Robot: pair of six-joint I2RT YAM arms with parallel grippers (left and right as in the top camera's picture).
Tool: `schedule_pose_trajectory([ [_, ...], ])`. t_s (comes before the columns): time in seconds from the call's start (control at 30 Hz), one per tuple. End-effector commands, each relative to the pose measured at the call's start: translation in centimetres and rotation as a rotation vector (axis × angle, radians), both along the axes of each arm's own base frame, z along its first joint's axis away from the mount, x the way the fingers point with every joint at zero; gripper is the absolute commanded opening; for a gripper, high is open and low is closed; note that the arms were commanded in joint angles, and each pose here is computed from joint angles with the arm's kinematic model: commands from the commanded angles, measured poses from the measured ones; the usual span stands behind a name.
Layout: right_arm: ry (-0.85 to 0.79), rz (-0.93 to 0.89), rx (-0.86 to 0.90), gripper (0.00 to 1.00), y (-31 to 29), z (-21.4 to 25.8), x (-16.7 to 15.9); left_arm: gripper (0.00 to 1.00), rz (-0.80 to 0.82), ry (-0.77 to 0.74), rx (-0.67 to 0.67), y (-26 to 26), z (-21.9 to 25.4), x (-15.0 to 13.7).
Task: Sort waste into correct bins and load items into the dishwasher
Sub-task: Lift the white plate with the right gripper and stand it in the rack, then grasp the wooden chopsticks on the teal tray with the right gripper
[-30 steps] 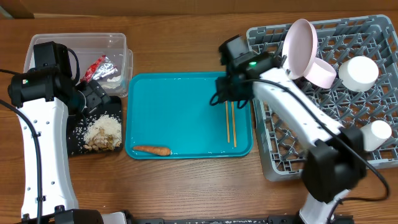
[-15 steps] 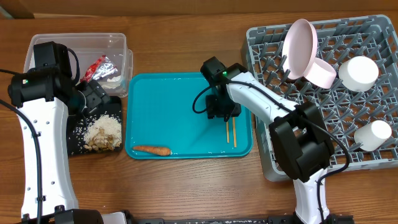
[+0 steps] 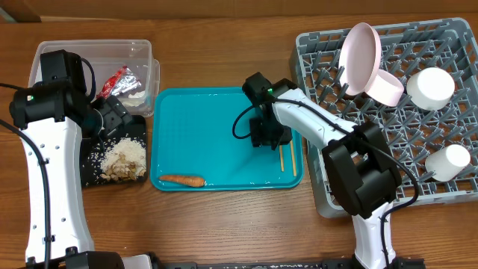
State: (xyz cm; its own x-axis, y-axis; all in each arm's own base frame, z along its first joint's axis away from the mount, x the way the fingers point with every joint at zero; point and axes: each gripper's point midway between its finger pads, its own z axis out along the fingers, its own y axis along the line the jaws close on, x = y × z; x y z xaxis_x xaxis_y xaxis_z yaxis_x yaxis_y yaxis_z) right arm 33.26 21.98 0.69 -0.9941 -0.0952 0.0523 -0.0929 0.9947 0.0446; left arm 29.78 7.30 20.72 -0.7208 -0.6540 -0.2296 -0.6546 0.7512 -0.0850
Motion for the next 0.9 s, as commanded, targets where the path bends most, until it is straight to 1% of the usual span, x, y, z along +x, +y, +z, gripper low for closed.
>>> schedule_pose_trajectory([
  [0.0,-0.106,-0.015,-0.032,0.5,-0.7,2.7,2.3,0.92,0.007,-0.004,-0.006,0.0,0.1,0.2],
  [0.1,-0.198,-0.025,-0.11,0.51,-2.5,4.3,3.8,0.92,0.007,-0.004,-0.006,0.0,0.1,0.2],
  [0.2,-0.209,-0.039,-0.163,0.5,-3.9,4.2,4.1,0.92,0.007,-0.004,-0.005,0.0,0.1,0.2],
  [0.3,-0.215,-0.047,-0.166,0.5,-4.2,4.1,4.4,0.92,0.007,-0.007,-0.005,0.1,0.1,0.3],
  [0.47,-0.185,-0.044,-0.161,0.5,-4.3,3.1,3.5,0.92,0.007,-0.006,-0.005,0.0,0.1,0.2],
  [0.6,-0.144,-0.038,-0.084,0.5,-3.2,0.7,2.2,0.92,0.007,-0.006,-0.005,0.0,0.1,0.2],
  [0.67,-0.128,-0.038,-0.074,0.5,-3.2,-0.2,1.6,0.92,0.007,-0.006,-0.005,0.0,0.1,0.2],
  [0.73,-0.117,-0.038,-0.079,0.44,-3.4,-0.8,1.2,0.92,0.007,-0.004,-0.005,0.0,0.1,0.2],
  [0.77,-0.112,-0.037,-0.082,0.39,-3.5,-0.9,1.0,0.92,0.007,-0.005,-0.005,0.0,0.1,0.2],
  [0.8,-0.11,-0.037,-0.082,0.31,-3.5,-0.9,1.0,0.92,0.007,-0.005,-0.005,0.0,0.1,0.2],
  [0.83,-0.109,-0.037,-0.083,0.25,-3.6,-0.8,0.9,0.92,0.007,-0.005,-0.005,0.0,0.1,0.2],
  [0.87,-0.108,-0.038,-0.083,0.22,-3.6,-0.7,0.9,0.92,0.007,-0.005,-0.005,0.0,0.1,0.2],
])
